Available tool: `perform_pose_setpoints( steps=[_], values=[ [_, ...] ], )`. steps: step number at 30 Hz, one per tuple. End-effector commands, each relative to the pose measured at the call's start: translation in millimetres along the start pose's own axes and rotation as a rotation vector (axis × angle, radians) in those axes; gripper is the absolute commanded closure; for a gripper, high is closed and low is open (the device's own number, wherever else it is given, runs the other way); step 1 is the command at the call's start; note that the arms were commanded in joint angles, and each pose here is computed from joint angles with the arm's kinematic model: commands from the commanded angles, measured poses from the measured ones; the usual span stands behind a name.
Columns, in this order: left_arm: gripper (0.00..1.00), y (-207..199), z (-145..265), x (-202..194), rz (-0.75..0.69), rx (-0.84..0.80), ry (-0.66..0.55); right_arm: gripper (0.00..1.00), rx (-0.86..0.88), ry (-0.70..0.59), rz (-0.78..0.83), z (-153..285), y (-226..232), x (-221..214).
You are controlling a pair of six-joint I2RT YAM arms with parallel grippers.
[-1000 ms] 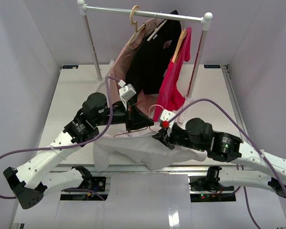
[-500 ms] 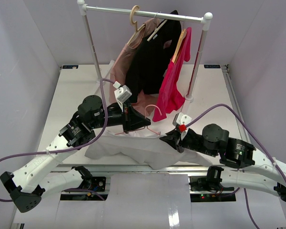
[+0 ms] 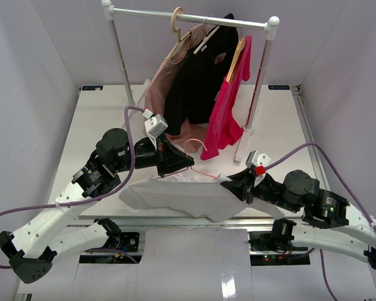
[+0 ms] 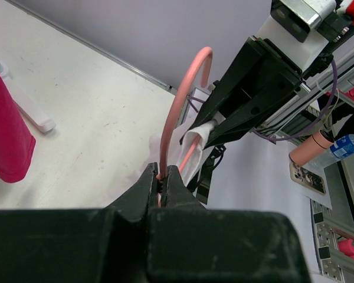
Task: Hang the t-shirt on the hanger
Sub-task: Place the T-shirt on the hanger, then place the hanger at the clothesline.
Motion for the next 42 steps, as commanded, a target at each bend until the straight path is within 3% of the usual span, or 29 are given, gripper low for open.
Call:
perform_pose_setpoints(
  steps=[1, 10, 20, 32, 42],
  values=[
    [1.00, 1.2, 4.8, -2.3, -0.001, 0.018, 0.012, 0.66, -0.066, -0.041, -0.012, 3.2, -7.3, 13.1],
    [1.00, 7.0, 4.3, -3.9, 0.004, 0.057, 0.045, 0.58, -0.090, -0.047, 0.001, 8.5, -9.8, 20.5],
    [1.00, 8.6, 5.4, -0.3, 0.001, 0.077, 0.041, 0.71, -0.091, -0.040, -0.005, 13.5, -11.6, 14.7],
    [1.00, 9.2, 2.0, 0.8, 0.011, 0.069, 0.047, 0.49, 0.085, 0.082, 0.092, -13.4, 16.8, 17.9],
    [1.00, 2.6, 7.9, 7.8, 0.002, 0.053, 0.024, 0.46, 0.018, 0.188, 0.141, -42.3, 7.0, -1.4]
  ],
)
Point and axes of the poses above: each gripper's point midway between its finger pads, its own z axis back along the fingers, its own y axis along the line the jaws close on, x = y × z, the point moved 4 cm from there along z, back along the fingers, and after that the axes turned 15 degrees about -z, right-handed, at the moved point
